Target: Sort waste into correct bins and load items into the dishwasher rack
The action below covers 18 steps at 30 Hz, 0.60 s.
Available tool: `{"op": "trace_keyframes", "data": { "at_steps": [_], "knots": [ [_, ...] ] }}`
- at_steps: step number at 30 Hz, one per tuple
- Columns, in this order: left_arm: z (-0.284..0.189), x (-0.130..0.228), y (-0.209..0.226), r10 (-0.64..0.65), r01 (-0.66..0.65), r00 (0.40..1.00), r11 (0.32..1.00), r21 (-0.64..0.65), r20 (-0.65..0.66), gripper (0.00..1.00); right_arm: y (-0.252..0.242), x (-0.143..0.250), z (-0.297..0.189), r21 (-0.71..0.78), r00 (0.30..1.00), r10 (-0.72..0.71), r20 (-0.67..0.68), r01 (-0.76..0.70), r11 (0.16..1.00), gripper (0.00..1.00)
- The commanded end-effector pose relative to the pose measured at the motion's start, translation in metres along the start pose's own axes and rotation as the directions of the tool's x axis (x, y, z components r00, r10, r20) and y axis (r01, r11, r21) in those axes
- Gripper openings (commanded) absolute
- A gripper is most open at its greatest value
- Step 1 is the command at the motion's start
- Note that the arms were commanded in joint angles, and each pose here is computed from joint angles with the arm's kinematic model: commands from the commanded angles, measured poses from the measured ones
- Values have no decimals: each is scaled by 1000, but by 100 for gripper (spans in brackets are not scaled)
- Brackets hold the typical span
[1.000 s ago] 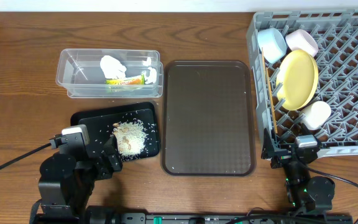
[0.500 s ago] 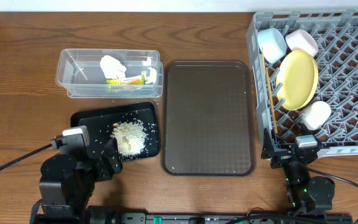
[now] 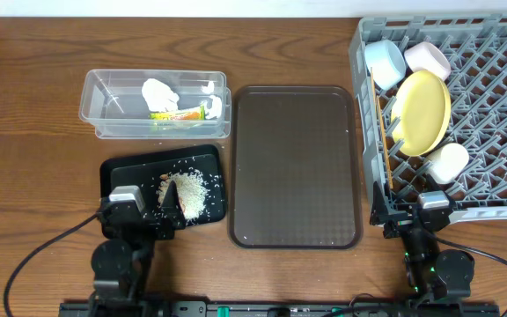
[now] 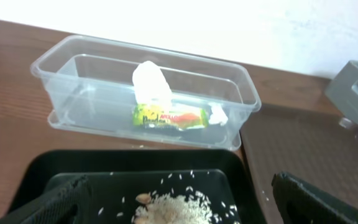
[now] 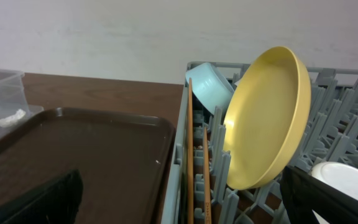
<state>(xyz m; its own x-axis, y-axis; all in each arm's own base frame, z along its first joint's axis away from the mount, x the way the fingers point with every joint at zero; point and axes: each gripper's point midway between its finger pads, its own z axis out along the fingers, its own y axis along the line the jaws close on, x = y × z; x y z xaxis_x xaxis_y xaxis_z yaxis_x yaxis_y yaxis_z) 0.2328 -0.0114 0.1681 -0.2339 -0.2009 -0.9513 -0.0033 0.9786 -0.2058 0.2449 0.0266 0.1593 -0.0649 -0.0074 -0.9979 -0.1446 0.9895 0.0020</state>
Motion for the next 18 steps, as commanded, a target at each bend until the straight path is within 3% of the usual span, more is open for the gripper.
{"op": "trace_keyframes", "data": {
  "at_steps": [1, 8, 13, 18],
  "knots": [
    [5, 0, 0, 20, -22, 996, 1000, 16, 84, 95, 0, 0, 0, -2, 1000, -6, 1, 6, 1000, 99],
    [13, -5, -2, 148, -154, 966, 988, 15, 212, 95, -1, 0, 0, -1, 1000, -6, 1, 6, 1000, 99],
    [18, 28, 3, 161, -163, 984, 986, 19, 78, 95, 0, 0, 0, -2, 1000, -6, 1, 6, 1000, 99],
    [18, 27, 3, 165, -167, 983, 986, 20, 81, 95, 0, 0, 0, -2, 1000, -6, 1, 6, 1000, 99]
  ]
}}
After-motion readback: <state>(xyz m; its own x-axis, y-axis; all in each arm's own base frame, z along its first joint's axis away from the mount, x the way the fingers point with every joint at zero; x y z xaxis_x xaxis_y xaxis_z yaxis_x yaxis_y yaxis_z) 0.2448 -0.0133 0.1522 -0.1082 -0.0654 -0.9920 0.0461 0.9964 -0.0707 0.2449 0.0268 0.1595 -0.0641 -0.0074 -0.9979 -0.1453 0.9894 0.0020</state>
